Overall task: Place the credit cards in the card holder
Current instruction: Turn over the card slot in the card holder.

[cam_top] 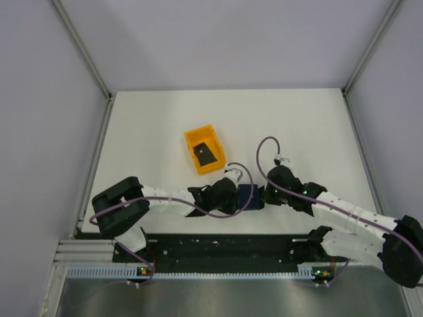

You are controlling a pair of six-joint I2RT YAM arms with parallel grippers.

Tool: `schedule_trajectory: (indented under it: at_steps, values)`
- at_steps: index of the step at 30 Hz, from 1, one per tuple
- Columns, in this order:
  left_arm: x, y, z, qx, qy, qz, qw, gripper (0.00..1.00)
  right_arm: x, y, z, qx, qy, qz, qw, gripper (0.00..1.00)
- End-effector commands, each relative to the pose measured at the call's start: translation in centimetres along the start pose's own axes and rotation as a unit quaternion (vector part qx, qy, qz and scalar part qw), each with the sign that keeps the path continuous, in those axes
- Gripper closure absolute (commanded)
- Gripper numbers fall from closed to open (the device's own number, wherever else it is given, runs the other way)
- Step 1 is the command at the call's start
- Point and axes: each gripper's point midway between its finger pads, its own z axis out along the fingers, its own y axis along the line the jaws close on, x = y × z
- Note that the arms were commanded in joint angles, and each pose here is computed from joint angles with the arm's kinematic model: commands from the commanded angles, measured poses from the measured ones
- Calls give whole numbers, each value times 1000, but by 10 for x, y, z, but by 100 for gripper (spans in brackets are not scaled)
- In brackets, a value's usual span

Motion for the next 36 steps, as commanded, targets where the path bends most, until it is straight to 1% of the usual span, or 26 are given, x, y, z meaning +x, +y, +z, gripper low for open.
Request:
schedule_trajectory:
  at_steps: [1, 9, 11, 15, 19, 26, 34, 36]
  values:
    - [-16, -13, 4, 20, -21, 4, 1000, 80, -11, 20, -5, -58, -23, 18, 998, 100]
    - [-10, -8, 4, 15, -17, 2, 1000, 80, -24, 33, -20, -115, -68, 50, 990, 100]
    - [-9, -7, 4, 13, -16, 1, 1000, 81, -24, 38, -24, -135, -71, 49, 987, 100]
    - [-7, -3, 3, 8, -18, 1, 1000, 81, -21, 53, -26, -176, -58, 35, 982, 100]
    - [-6, 2, 0, -1, -20, 0, 1000, 81, -14, 67, -23, -207, -33, 24, 978, 100]
    - [0, 16, -14, -15, -27, -2, 1000, 80, -6, 68, -8, -200, -10, 12, 980, 100]
    - [10, 37, -37, -32, -41, -10, 999, 75, 2, 71, 6, -197, 13, 1, 980, 100]
    - [13, 41, -40, -32, -44, -12, 998, 73, -1, 78, 7, -212, 10, 3, 977, 100]
